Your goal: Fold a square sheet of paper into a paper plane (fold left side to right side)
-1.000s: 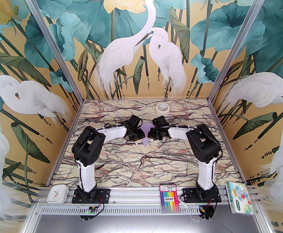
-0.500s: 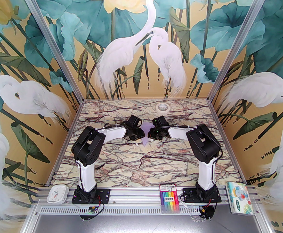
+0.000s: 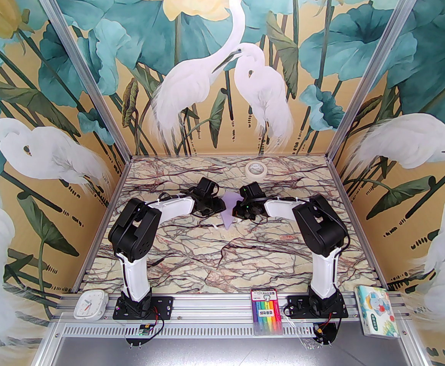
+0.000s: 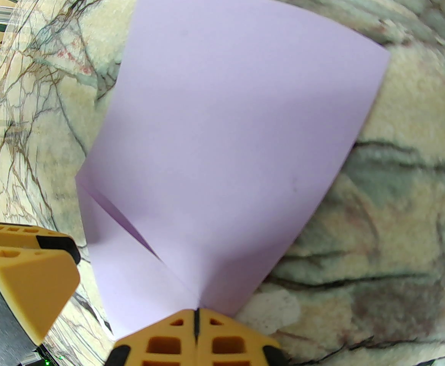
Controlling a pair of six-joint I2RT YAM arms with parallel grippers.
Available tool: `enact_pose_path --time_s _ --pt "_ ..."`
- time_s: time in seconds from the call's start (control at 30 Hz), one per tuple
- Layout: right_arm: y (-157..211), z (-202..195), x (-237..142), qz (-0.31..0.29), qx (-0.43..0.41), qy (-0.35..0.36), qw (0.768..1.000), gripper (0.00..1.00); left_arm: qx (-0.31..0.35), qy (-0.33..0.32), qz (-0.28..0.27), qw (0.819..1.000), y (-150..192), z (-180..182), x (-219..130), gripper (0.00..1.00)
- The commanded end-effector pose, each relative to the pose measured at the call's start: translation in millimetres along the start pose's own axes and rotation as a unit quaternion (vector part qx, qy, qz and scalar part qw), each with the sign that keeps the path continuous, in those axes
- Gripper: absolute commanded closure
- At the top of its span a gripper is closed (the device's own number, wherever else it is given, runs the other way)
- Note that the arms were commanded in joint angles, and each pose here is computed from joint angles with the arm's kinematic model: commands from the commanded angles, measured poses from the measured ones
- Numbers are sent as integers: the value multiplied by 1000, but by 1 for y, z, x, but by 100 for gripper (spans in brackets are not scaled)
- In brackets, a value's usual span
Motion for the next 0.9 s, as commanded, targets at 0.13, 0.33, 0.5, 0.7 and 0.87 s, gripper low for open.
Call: enact_pose_path --time_s 0.13,0.33,0.5,0.7,0.87 --pt "16 -15 10 40 10 29 999 100 7 32 4 999 -10 -8 6 67" --pt "16 -15 10 41 11 30 999 100 5 32 13 999 -12 -7 14 67" --pt "16 -15 10 41 11 31 999 100 4 35 19 999 -11 -6 18 68" --pt "16 -16 11 41 12 31 999 100 7 68 18 997 -10 -10 13 73" --pt "15 -15 10 39 12 28 999 100 16 80 27 996 -7 -10 14 78"
Point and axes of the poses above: each hand's point on the last joint's axis, 136 mm out from that joint toward the fingers, its own x axis out along the fingers, its own z axis along the line the jaws close on, y = z × x, the point moved 9 cm from there along -x, back along the fingers, and after that the axes turned 11 degrees about -x, right-handed, at the moved point
